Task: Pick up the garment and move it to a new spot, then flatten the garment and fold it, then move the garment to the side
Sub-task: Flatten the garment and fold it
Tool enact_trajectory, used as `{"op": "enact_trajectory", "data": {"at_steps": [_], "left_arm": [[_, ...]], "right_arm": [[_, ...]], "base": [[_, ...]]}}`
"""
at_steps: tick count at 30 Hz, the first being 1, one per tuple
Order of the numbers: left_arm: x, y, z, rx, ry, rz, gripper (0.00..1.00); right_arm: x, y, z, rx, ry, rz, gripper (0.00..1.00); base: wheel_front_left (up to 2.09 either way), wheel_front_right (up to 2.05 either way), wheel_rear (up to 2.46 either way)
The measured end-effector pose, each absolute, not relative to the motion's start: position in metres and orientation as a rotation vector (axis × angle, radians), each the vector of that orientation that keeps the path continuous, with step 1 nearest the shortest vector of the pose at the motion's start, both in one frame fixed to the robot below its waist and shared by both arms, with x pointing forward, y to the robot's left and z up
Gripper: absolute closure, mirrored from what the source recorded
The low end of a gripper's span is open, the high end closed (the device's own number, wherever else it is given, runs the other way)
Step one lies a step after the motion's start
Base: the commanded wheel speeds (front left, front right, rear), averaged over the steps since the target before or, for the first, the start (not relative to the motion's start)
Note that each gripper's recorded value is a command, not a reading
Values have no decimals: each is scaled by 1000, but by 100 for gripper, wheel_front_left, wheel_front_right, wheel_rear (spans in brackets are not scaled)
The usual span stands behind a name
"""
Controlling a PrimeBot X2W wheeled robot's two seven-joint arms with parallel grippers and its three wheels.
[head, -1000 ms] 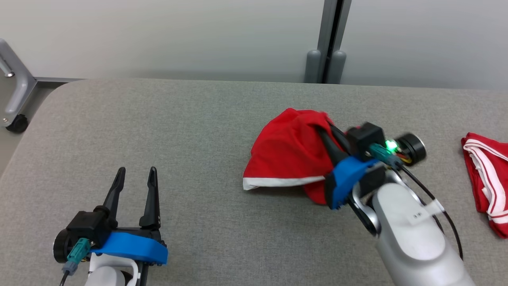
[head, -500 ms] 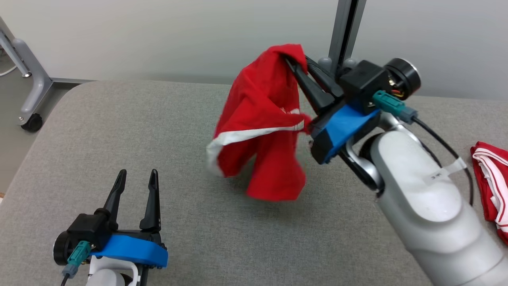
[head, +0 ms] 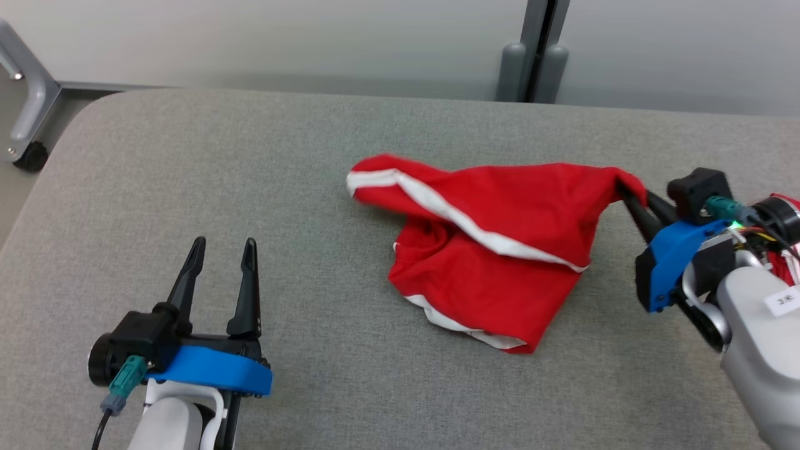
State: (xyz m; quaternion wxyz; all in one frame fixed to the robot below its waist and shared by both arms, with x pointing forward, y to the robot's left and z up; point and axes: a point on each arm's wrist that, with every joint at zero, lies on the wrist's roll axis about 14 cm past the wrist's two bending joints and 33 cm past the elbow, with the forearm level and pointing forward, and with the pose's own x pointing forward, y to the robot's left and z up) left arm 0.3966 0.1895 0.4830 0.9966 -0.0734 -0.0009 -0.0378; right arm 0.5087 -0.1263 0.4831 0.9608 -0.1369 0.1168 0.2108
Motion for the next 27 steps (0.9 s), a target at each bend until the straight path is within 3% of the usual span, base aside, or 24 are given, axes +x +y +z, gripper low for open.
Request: {"op": "enact_trajectory", "data": {"at_steps": [4,5,6,16,22,27], "left_arm": [[403,189,482,-141,2,-80,0],[404,190,481,-140,4,-77,0],[404,192,479,-139,9,-73,0],[404,195,482,-130,2,-71,0],[396,189,488,-140,-13,-85,0],[393,186,492,-147,-25,-89,0]], "right_arm": [[527,-146,470,-279,262,366,100],[532,-146,470,-280,255,362,94],[535,-145,466,-280,265,361,0],[536,-154,460,-161,294,282,0],[502,-151,472,-69,237,288,0],[450,-127,454,-19,307,357,0]], "base": [[0,0,0],[0,0,0],[0,0,0],[0,0,0],[0,0,0],[0,0,0]]}}
